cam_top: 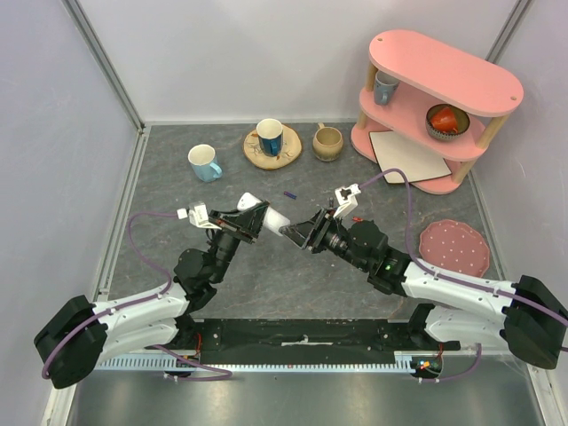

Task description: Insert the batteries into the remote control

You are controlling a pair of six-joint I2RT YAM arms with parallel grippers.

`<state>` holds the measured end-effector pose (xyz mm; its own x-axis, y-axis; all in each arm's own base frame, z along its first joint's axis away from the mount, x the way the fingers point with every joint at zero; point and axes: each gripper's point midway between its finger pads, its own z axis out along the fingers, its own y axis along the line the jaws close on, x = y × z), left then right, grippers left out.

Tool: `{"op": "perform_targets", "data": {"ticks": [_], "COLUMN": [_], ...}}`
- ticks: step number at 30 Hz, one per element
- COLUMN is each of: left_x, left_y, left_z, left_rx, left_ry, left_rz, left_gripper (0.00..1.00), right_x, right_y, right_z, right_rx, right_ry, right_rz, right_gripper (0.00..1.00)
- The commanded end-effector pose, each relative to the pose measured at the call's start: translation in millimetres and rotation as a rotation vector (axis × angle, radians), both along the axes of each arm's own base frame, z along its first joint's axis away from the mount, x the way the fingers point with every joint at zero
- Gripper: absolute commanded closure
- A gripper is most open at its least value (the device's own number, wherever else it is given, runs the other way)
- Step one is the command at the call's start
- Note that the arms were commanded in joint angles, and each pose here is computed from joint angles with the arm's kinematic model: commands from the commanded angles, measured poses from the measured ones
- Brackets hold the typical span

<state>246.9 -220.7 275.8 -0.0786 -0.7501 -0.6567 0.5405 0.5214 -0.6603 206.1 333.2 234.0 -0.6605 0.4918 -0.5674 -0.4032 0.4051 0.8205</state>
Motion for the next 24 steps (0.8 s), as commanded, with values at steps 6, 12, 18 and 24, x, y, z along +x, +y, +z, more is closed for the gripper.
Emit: {"op": "perform_targets", "data": {"ticks": [6, 12, 18, 24], "left_x": [-3, -4, -6, -9], "left_y": [-1, -4, -3, -8], "left_z": [17, 17, 19, 18], "left_rx": [-0.063, -0.064, -0.07, -0.08], "left_ry": [-0.034, -0.036, -0.041, -0.039], "left_rz": [-0.025, -0.04, -0.044, -0.081], "left_gripper": [0.98, 0.98, 0.98, 0.98], "right_x": [6, 6, 8, 9], "right_y": [7, 7, 6, 8], "right_z": [29, 29, 25, 21], "right_rx": [0.054, 0.053, 0.053, 0.081], "right_ry": [-0.046, -0.047, -0.036, -0.008], "right_rz": [-0.009, -0.01, -0.015, -0.001], "right_gripper": [0.47, 0.47, 0.47, 0.46]}}
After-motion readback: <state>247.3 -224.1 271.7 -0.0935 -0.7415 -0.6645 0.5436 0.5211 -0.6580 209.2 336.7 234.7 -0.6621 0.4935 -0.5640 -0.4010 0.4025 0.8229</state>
